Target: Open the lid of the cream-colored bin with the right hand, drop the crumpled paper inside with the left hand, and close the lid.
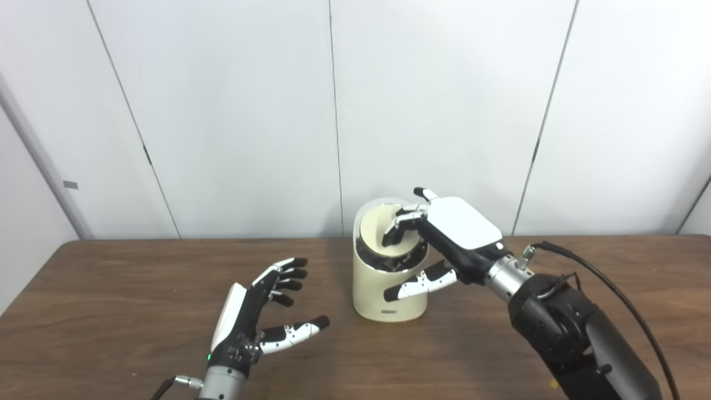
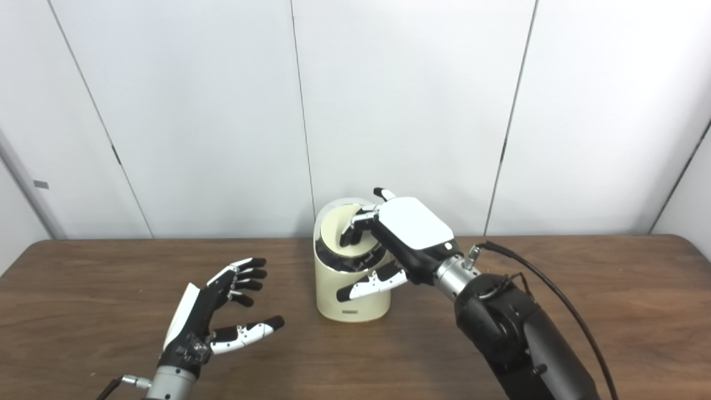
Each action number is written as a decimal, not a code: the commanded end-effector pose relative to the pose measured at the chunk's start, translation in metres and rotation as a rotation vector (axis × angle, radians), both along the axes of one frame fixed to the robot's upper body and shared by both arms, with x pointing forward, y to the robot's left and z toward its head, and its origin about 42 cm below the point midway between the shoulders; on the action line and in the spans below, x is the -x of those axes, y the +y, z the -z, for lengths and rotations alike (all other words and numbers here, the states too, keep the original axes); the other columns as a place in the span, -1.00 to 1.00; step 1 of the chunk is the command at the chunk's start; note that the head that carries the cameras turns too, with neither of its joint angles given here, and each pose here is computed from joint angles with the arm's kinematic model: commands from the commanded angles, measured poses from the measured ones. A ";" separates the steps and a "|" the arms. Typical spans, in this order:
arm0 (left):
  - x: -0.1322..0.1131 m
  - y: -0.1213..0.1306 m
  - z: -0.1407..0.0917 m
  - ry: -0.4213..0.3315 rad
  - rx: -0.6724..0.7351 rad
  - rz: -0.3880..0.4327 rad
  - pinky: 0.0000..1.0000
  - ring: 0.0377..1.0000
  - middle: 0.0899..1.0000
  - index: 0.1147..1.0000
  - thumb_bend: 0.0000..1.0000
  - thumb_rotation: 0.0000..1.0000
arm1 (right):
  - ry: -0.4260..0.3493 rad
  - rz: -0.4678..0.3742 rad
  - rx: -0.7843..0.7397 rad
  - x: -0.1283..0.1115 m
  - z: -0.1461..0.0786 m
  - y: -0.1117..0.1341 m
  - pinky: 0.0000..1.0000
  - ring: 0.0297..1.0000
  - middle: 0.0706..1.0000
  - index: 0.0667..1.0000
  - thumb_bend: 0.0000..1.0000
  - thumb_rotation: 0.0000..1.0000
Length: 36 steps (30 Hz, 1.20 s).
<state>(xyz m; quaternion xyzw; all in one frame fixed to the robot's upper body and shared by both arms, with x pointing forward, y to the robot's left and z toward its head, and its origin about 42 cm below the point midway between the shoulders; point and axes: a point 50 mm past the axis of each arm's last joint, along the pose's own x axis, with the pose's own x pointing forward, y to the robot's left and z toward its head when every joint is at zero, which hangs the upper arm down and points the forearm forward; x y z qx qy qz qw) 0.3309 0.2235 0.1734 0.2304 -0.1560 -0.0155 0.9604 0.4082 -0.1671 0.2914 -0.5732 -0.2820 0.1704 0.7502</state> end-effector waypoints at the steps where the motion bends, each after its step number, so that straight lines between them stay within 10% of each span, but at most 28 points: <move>1: -0.004 -0.003 -0.022 -0.082 0.005 0.007 0.19 0.40 0.47 0.56 0.54 -0.71 | -0.060 -0.024 -0.001 -0.001 -0.013 0.002 0.98 0.64 0.17 0.18 0.45 0.17; 24: -0.002 -0.003 -0.025 -0.079 0.007 0.010 0.22 0.41 0.46 0.56 0.54 -0.67 | -0.156 -0.058 0.342 0.000 0.022 0.000 1.00 0.64 0.12 0.12 0.51 0.12; 36: -0.002 -0.002 -0.026 -0.080 0.006 0.008 0.21 0.41 0.47 0.56 0.54 -0.69 | -0.023 0.002 -0.018 0.004 -0.009 -0.007 0.94 0.65 0.27 0.26 0.41 0.12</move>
